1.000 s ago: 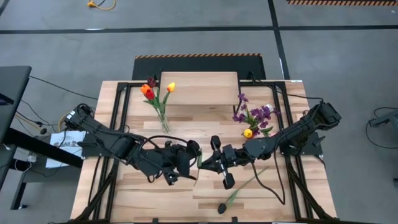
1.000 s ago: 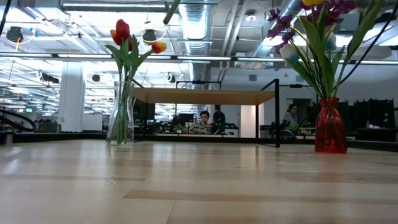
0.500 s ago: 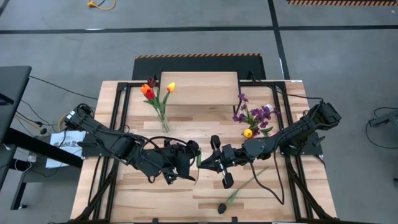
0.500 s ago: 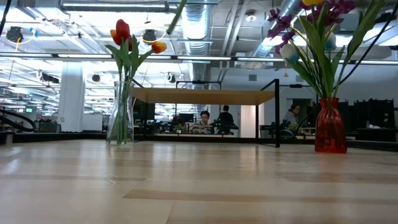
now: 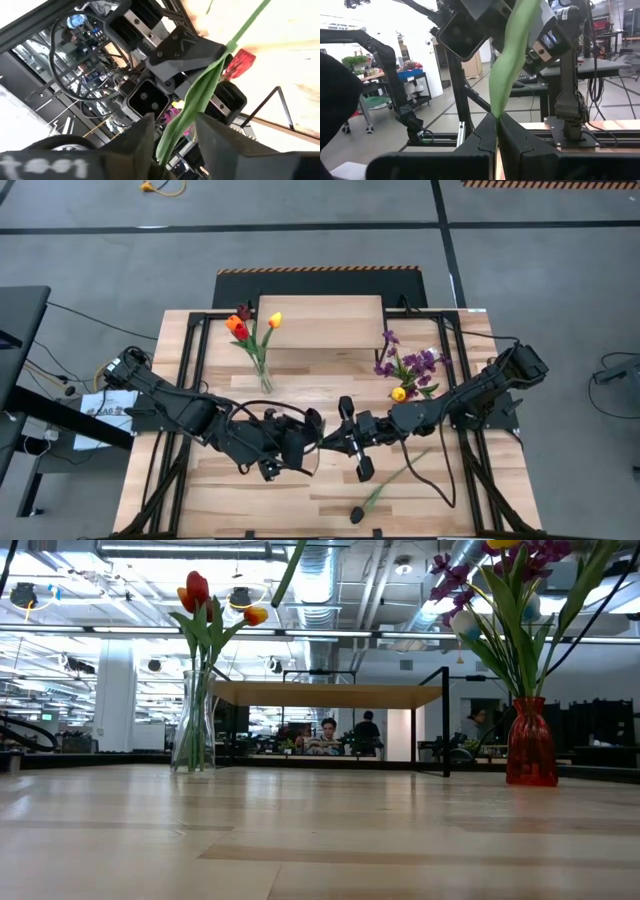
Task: Pick and place flowers into a vace then onto a shelf
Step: Put the left black flower into the transparent vase
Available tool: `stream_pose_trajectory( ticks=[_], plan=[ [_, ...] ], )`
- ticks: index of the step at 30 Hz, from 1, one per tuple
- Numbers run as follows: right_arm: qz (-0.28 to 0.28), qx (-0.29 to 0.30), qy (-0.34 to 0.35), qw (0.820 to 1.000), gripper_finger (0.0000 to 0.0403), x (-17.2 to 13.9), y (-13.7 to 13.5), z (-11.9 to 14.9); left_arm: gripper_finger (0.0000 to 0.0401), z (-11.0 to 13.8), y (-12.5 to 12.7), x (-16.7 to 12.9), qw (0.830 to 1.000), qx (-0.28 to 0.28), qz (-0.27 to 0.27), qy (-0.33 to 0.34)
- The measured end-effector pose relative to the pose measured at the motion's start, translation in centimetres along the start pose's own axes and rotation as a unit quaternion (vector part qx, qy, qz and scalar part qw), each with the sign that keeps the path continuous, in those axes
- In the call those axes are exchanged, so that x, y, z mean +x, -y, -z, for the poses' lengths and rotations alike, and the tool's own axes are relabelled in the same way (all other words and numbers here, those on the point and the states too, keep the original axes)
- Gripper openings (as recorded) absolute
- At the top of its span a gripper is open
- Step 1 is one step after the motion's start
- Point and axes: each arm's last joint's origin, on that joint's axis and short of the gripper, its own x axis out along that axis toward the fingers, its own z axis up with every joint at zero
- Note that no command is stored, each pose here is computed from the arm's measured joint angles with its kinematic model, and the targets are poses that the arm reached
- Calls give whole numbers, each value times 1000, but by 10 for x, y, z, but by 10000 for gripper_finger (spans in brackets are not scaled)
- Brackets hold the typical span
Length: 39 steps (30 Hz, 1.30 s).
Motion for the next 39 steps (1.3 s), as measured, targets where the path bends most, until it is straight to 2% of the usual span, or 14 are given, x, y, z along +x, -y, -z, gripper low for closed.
stream_pose_trajectory(
  ticks=[5, 10, 14, 18, 21, 23, 26, 28, 31, 33, 35, 36, 38, 39],
  plan=[
    [2, 4, -1, 1000, 0, 0, 2, 0, 177, 0, -1, 0, 1000, 5, -1, -10],
    [4, 7, -1, 1000, 0, 0, 3, 0, 197, -2, -5, -9, 999, -22, -9, -33],
    [12, 7, -1, 1000, 0, 0, 5, 0, 199, -1, -9, -22, 995, -85, -26, -51],
    [20, 7, 0, 1000, 0, 1, 6, 0, 197, 6, -12, -35, 974, -202, -45, -87],
    [23, 4, 1, 1000, 0, 1, 7, 0, 197, 15, -12, -42, 929, -342, -64, -125],
    [28, 2, 1, 1000, 0, 1, 8, 0, 197, 25, -8, -44, 884, -436, -72, -149],
    [36, -8, 2, 999, 0, 1, 9, -1, 197, 36, 8, -44, 823, -540, -46, -168],
    [39, -16, 2, 999, 0, 0, 10, -2, 197, 45, 21, -42, 766, -622, -20, -161],
    [42, -33, 9, 999, 0, 0, 11, -4, 197, 55, 36, -36, 661, -737, 35, -136],
    [47, -48, 12, 998, 0, 0, 11, -5, 197, 55, 44, -28, 611, -778, 53, -135],
    [51, -60, 16, 997, 0, 0, 11, -6, 197, 48, 51, -15, 589, -795, 28, -144],
    [52, -64, 16, 996, 0, 0, 11, -6, 197, 43, 53, -9, 587, -797, 9, -146],
    [55, -66, 15, 996, 0, 0, 13, -6, 197, 32, 57, -1, 599, -789, -14, -139],
    [56, -66, 15, 996, 0, 0, 14, -6, 197, 28, 59, 2, 597, -792, -26, -130]
  ],
)
